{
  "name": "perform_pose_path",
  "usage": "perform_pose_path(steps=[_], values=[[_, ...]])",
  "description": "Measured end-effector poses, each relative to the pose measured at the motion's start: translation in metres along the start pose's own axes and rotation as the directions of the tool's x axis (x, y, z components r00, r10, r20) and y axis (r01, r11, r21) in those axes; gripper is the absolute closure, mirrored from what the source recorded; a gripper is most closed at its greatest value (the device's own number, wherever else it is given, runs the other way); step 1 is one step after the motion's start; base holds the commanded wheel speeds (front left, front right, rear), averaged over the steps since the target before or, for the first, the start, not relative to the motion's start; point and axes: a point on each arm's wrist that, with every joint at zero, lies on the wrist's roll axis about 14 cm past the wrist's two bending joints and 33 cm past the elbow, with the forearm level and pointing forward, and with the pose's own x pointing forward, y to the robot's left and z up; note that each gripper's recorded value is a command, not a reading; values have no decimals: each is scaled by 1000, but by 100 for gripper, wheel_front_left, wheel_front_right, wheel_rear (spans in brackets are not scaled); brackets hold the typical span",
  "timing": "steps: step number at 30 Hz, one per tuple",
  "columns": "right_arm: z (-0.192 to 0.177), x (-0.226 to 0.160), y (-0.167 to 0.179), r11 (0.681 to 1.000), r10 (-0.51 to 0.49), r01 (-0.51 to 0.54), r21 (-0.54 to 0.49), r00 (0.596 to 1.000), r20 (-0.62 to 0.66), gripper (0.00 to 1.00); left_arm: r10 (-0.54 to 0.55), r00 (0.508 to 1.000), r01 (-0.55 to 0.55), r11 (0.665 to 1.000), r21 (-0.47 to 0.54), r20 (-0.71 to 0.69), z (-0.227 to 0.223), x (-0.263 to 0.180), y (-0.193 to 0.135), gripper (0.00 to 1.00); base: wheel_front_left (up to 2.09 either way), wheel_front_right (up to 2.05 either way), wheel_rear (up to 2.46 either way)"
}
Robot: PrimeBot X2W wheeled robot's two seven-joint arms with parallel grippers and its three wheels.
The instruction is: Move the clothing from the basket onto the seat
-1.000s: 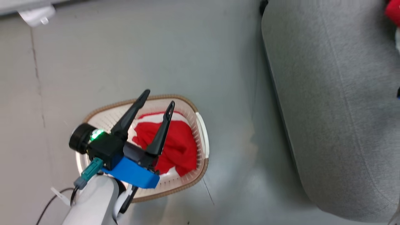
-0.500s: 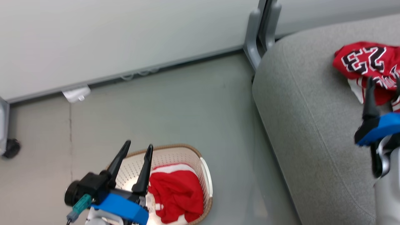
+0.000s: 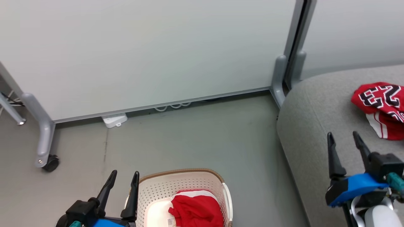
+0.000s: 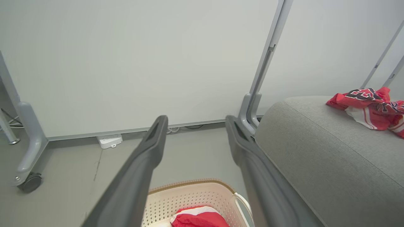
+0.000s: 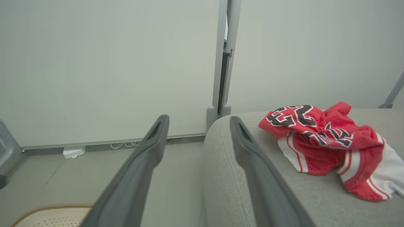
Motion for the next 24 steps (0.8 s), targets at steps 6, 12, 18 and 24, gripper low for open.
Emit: perform_pose_path(steps=[6, 12, 18, 24], values=[[-5, -12, 32, 997, 72, -72, 28, 997, -7, 0, 70, 997, -70, 997, 15, 21, 8, -14, 22, 0, 0, 0, 0], [-14, -23, 56, 990, 135, -133, 48, 990, -30, 0, 119, 993, -119, 993, 18, 26, 9, -24, 36, 0, 0, 0, 0], [-15, -26, 62, 987, 151, -148, 66, 988, -32, 0, 139, 990, -139, 990, 18, 24, 8, -26, 42, 0, 0, 0, 0], [-16, -24, 65, 985, 159, -156, 67, 987, -35, 0, 141, 990, -141, 990, 15, 15, 5, -25, 42, 0, 0, 0, 0]])
